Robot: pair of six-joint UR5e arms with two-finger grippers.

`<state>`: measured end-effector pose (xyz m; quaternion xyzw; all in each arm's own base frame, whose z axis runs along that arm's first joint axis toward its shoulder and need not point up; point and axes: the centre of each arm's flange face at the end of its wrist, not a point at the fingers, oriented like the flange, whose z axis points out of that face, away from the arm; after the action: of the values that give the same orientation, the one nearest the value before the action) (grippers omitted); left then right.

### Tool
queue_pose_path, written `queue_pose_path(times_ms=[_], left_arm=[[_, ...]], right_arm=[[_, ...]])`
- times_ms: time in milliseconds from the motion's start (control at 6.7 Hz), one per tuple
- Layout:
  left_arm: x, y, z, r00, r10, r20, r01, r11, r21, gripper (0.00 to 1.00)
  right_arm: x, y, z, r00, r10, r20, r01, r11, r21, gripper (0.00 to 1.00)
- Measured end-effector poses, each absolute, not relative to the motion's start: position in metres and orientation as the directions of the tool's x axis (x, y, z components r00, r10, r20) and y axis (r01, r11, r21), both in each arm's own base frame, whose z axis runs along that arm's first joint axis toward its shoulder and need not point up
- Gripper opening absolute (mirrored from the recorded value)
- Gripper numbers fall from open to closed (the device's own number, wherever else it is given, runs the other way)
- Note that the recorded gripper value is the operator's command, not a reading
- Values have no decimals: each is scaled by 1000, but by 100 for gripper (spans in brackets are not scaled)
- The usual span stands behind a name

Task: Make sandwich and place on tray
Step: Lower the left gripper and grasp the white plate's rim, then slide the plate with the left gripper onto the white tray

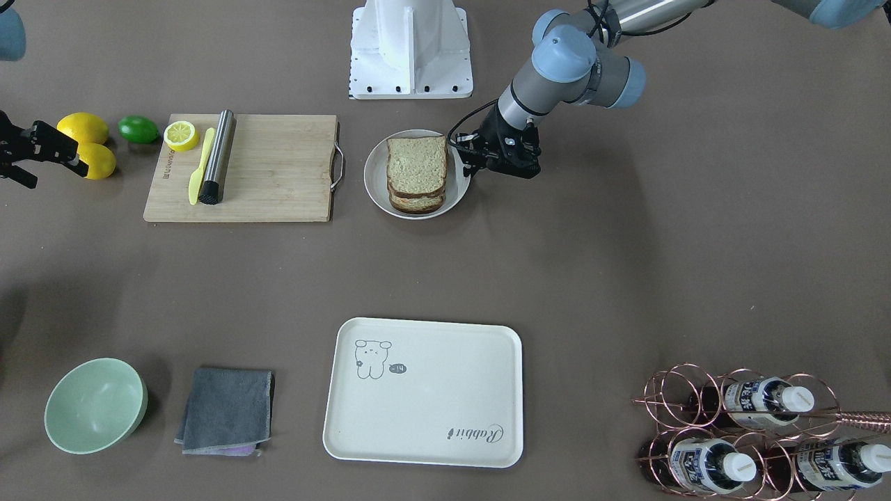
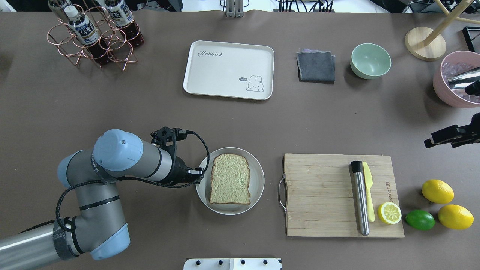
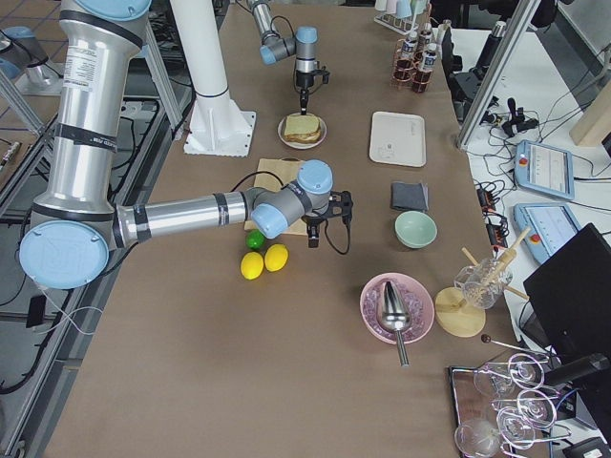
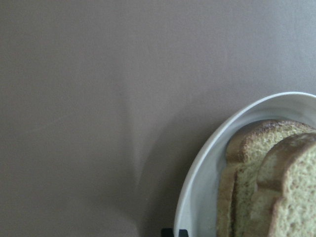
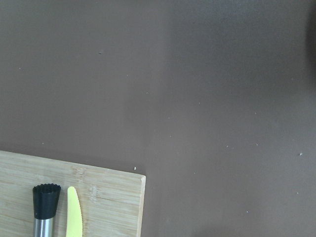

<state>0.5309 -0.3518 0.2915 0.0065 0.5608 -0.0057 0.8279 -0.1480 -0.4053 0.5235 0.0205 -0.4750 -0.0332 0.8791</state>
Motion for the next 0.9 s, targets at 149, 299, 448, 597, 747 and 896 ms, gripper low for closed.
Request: queue_pose_path(times_ms=[149,299,448,597,747,896], left_arm=[[525,-359,290,356,-11,-934,28,1000,-1,0],[514,-371,287,341,-20,-940,32,999,-10,0],[502,-389,286,334,-33,-942,40,999,-20,0],[493,-409,285,334,-44,-942,57,998,-26,0],[489,-436,280,333,-56,-941,63,997,-37,0],[484,-471,276,334,-56,-941,52,998,-41,0]], right_arm=[[-148,-405,522,545,-81,834,40,997,71,100],[-148,-405,521,545,-82,835,40,997,72,100],[-149,-405,521,544,-83,835,41,996,73,100],[-150,-405,520,543,-86,835,42,996,75,100],[-151,-406,519,543,-87,835,44,996,76,100],[-151,-406,518,542,-90,836,45,996,78,100]])
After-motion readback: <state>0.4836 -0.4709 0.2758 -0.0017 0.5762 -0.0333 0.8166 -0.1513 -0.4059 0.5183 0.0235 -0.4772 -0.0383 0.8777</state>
